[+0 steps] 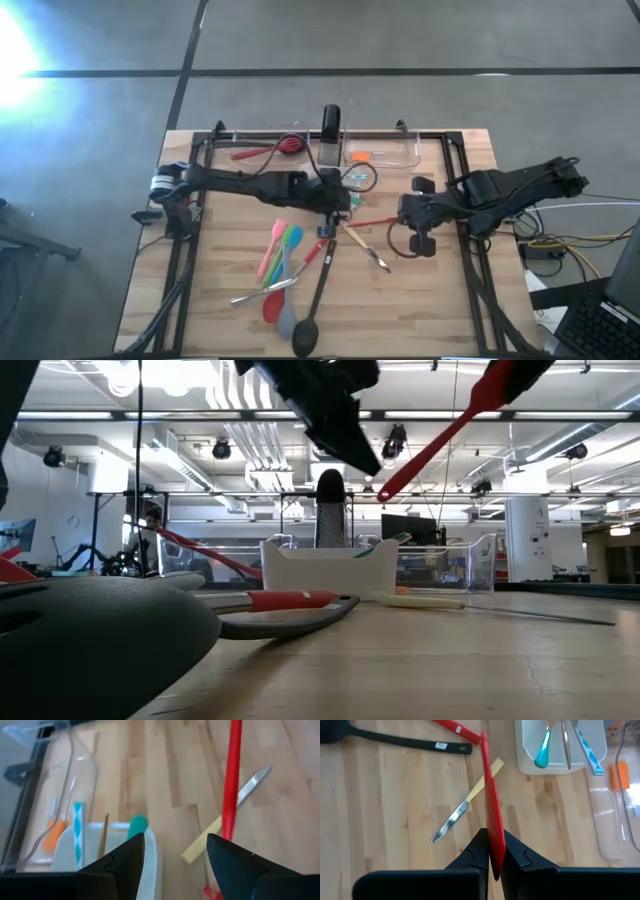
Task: Pick & Place Kitchen Items
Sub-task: Put the red spatula into the right transparent bin
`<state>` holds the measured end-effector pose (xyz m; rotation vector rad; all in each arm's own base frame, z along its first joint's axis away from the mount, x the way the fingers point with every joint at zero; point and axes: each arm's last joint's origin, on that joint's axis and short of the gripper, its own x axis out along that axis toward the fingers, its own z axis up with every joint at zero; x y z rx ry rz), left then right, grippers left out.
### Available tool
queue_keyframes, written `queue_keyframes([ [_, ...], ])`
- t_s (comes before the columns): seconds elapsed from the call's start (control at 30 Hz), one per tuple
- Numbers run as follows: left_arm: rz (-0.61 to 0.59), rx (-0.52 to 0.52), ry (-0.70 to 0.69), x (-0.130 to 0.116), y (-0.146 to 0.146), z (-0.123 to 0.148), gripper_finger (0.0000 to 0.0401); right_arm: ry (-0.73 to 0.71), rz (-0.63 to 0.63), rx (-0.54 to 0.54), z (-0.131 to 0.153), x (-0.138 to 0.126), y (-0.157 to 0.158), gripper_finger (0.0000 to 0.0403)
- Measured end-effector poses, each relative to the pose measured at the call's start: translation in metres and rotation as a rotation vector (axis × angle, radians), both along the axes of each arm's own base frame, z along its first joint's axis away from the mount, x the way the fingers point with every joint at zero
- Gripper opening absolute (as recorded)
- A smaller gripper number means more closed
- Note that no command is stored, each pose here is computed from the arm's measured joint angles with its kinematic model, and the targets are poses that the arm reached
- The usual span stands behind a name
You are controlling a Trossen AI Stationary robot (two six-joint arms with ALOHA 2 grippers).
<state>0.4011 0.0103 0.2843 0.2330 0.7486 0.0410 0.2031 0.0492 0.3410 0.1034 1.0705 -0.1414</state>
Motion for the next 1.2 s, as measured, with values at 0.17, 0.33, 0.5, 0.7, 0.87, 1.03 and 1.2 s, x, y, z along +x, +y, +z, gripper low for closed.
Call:
queue_keyframes([
  [0.17,-0.053,-0.020,-0.023,0.012,-0.013,0.009,0.0218,0.027,-0.007,-0.032,0.005,0.004,0.001,0.0011],
  [0.33,-0.087,-0.068,-0.032,0.013,-0.019,0.013,0.0218,0.006,-0.016,-0.057,0.009,0.004,0.000,0.0011],
  [0.5,-0.082,-0.079,-0.071,0.017,-0.019,0.013,0.0218,-0.032,-0.002,-0.063,0.012,0.005,0.001,0.0011],
  [0.7,-0.075,-0.079,-0.056,0.023,-0.018,0.004,0.0217,-0.034,-0.002,-0.066,0.012,0.005,0.001,0.0011],
  [0.87,-0.054,-0.046,-0.066,0.024,-0.017,0.003,0.0174,-0.042,0.004,-0.067,0.012,0.006,0.001,0.0011],
  [1.03,-0.052,-0.036,-0.083,0.026,-0.015,0.004,0.0060,-0.052,0.015,-0.071,0.012,0.007,0.001,0.0011],
  [1.2,-0.057,-0.030,-0.081,0.026,-0.014,0.004,0.0032,-0.053,0.015,-0.074,0.012,0.007,0.001,0.0012],
])
